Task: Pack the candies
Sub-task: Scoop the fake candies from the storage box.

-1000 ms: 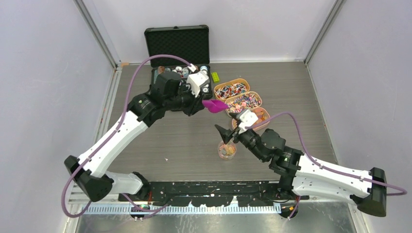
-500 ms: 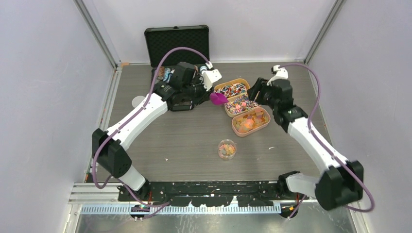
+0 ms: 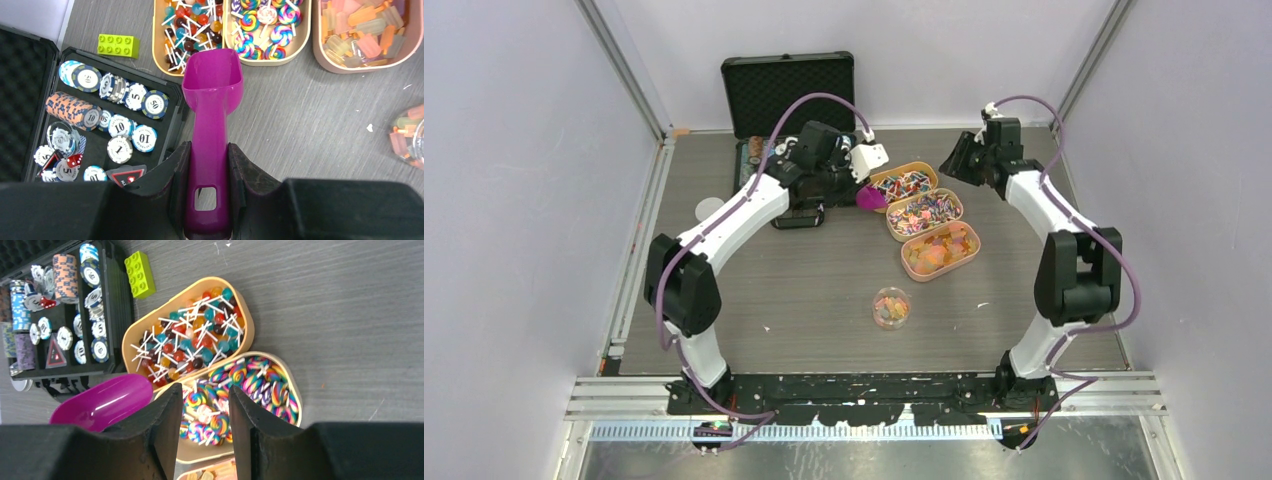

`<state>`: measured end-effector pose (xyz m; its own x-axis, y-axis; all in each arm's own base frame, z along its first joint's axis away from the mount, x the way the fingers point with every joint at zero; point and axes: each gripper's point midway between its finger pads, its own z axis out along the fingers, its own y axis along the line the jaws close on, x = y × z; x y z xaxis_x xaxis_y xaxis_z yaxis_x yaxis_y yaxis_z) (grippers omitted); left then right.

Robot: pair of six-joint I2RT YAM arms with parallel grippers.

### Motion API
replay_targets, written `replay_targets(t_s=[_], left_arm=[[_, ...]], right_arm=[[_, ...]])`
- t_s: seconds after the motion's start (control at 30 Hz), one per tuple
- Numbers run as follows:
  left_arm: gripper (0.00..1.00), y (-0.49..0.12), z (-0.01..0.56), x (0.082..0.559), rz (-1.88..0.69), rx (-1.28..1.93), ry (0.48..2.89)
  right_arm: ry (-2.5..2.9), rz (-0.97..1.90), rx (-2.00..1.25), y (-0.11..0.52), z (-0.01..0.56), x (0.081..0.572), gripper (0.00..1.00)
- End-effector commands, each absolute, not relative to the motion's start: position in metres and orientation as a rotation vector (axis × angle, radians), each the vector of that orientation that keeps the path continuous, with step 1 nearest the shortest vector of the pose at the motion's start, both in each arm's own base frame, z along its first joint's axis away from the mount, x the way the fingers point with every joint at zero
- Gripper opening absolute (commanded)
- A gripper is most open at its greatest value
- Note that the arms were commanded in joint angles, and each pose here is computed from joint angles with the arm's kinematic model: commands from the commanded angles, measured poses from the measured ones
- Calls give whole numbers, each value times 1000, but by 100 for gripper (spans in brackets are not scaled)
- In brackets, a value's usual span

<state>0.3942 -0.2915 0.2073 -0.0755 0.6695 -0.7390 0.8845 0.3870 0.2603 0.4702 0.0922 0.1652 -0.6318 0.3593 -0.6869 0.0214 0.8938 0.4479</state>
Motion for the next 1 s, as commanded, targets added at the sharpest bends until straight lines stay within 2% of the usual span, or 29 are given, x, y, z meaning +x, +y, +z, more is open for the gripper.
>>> replay_targets(t_s=[0.0,0.2,0.5,0.83,0.97], left_arm=[[0,-292,233,415,-286,1341,1723],[0,-296,235,420,-287,1370,1693],[0,-294,208,444,-198,1455,1716],[0,-301,189,463,-205,1532,1745],[0,-303,180,461,-241,1565,1766]], right_arm=[[2236,501,165,93,172,490,44],[2312,494,129,92,142,506,45],[2365,488,74,93,112,520,44],[2365,463,62,92,98,541,40],[2392,455,46,91,88,546,35]])
